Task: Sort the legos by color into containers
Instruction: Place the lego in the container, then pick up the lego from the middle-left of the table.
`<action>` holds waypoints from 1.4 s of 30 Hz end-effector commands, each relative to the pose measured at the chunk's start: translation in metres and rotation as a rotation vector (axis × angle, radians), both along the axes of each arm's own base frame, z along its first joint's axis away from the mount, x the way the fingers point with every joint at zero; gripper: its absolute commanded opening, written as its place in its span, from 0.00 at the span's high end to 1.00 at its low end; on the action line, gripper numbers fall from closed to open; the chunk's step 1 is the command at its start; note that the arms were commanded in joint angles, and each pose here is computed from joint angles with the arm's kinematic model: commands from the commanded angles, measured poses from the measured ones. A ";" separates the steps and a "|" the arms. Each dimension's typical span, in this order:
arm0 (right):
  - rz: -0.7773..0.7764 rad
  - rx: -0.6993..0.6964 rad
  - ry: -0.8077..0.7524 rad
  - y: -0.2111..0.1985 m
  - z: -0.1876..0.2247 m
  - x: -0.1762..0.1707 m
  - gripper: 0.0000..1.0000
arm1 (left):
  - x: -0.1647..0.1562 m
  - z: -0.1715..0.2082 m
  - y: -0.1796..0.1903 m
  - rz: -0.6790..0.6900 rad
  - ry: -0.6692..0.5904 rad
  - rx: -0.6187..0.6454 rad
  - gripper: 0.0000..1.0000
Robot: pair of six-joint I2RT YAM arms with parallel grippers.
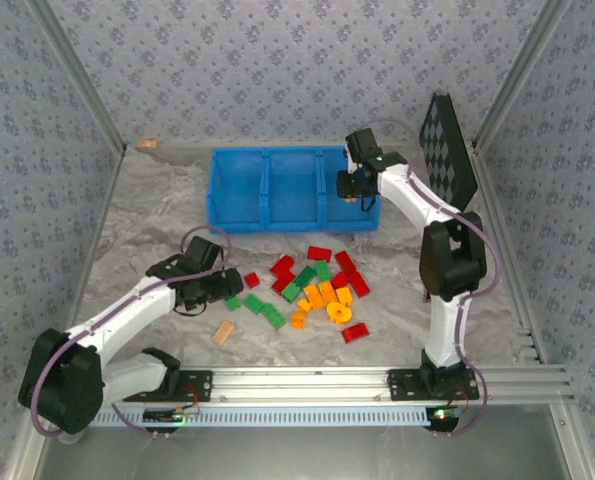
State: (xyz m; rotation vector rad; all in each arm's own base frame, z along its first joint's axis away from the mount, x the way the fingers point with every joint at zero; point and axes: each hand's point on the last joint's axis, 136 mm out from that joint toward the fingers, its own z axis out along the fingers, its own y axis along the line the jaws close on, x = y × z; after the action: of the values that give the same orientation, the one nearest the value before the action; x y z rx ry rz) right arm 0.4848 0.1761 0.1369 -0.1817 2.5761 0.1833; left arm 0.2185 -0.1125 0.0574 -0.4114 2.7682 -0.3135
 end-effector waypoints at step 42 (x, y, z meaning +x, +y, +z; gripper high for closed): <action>0.050 -0.032 0.030 -0.008 0.018 -0.041 0.46 | 0.005 -0.051 -0.043 -0.061 0.165 -0.008 0.37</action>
State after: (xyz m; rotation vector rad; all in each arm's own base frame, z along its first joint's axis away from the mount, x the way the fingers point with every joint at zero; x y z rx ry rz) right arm 0.4656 0.1723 0.1395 -0.2213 2.6057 0.1718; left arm 0.2129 -0.1148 0.0141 -0.4311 2.9414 -0.0681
